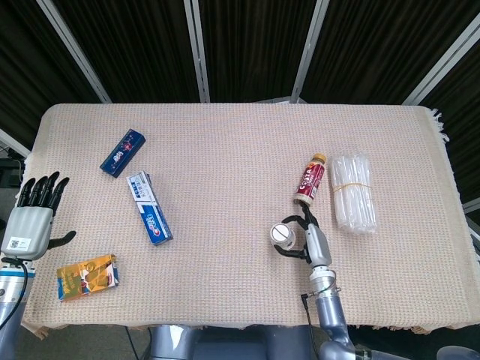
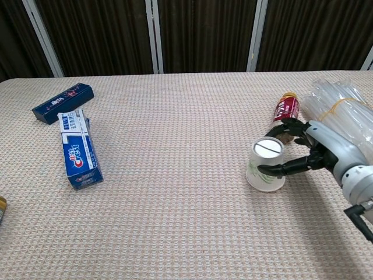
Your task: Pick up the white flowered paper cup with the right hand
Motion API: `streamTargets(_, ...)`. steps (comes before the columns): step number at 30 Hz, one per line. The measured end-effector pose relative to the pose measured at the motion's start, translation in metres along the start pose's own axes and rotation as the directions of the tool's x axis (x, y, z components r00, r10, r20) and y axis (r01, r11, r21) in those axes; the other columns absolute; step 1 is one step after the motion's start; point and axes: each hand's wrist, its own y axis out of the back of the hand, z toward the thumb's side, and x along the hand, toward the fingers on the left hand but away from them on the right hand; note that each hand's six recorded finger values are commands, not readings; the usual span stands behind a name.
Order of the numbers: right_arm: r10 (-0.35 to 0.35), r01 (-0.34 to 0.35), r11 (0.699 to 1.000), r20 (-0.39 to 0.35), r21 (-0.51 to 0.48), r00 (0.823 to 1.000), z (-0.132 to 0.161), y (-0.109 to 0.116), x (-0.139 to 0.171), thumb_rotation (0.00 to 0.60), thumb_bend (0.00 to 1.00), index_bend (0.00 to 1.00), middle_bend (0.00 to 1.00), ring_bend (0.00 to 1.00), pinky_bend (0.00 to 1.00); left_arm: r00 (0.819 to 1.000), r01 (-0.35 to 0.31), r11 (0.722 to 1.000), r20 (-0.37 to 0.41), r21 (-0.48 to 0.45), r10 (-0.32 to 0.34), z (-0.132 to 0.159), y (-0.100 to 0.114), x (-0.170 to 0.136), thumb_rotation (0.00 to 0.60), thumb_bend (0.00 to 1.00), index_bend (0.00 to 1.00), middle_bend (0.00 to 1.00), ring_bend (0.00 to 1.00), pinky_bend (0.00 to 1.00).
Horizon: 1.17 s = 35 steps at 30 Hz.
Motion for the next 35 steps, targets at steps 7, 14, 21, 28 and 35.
streamTargets(7,-0.016,0.015,0.999,0.027,0.051,1.000,-0.006,0.013,0.004,0.600,0.18,0.22,0.00,0.00,0.00,1.000,0.001,1.000,0.000,-0.001,-0.001,0.000,0.000,0.000,0.600,0.01,0.00,0.00,0.00,0.00)
streamTargets(14,-0.055,0.063,0.991,-0.067,0.122,0.996,0.013,0.034,0.007,0.600,0.16,0.18,0.00,0.00,0.00,1.000,0.001,1.000,-0.001,-0.002,-0.001,0.000,0.000,0.000,0.600,0.01,0.00,0.00,0.00,0.00)
streamTargets(21,-0.092,0.173,0.913,-0.226,0.370,0.970,0.038,0.087,0.008,0.600,0.10,0.07,0.00,0.00,0.00,1.000,0.001,1.000,-0.001,-0.004,-0.001,0.000,0.000,0.000,0.600,0.01,0.00,0.00,0.00,0.00)
streamTargets(28,-0.089,0.229,0.748,-0.248,0.623,0.965,0.036,0.155,0.016,0.600,0.05,0.00,0.00,0.00,0.00,1.000,0.002,1.000,0.000,-0.002,-0.002,0.000,0.000,0.000,0.600,0.01,0.00,0.00,0.00,0.00)
streamTargets(35,-0.125,0.240,0.582,-0.206,0.777,0.971,0.016,0.188,0.018,0.600,0.05,0.00,0.00,0.00,0.00,1.000,0.005,1.000,-0.003,-0.006,-0.005,-0.001,0.000,0.000,0.600,0.01,0.00,0.00,0.00,0.00)
